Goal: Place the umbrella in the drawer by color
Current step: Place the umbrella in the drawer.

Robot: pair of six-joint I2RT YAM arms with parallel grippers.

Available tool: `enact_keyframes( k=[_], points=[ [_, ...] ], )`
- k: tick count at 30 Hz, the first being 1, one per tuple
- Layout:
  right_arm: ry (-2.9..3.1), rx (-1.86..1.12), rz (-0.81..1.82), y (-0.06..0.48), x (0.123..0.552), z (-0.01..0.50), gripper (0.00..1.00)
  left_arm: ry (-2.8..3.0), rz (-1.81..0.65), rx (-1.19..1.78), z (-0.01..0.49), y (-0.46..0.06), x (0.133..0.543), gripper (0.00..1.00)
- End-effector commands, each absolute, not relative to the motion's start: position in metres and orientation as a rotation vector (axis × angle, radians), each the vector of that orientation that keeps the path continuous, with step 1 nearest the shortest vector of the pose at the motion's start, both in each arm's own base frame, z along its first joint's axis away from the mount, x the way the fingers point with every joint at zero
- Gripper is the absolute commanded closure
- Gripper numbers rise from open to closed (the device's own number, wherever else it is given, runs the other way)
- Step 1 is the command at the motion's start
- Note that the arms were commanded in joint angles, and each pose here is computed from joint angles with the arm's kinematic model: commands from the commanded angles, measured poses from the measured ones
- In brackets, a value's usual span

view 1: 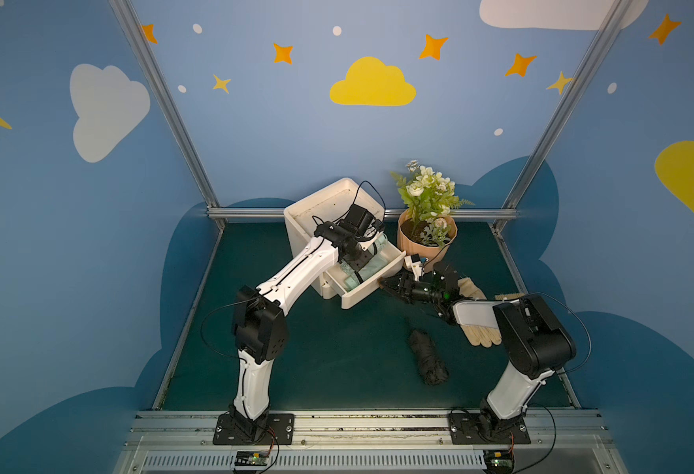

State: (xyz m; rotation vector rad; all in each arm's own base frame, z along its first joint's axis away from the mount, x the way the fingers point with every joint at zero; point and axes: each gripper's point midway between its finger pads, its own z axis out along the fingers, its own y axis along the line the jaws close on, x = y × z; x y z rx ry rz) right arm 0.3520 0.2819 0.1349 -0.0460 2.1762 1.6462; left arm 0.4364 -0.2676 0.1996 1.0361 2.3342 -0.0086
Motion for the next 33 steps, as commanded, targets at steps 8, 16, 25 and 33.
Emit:
enact_keyframes(
  k=[8,16,25,33],
  points=[
    [2.054,-0.121,1.759,0.297,0.357,0.156,0.61,2.299,-0.005,1.01,0.215,-0.269,0.443,0.79],
    [2.065,-0.089,1.731,0.286,0.348,0.153,0.97,2.311,0.014,1.044,0.204,-0.275,0.442,0.79],
    [2.088,-0.049,1.697,0.274,0.342,0.15,1.0,2.347,0.099,1.05,0.189,-0.274,0.447,0.74],
    [2.123,-0.076,1.662,0.273,0.337,0.149,1.0,2.347,0.128,1.037,0.19,-0.273,0.452,0.49]
  ],
)
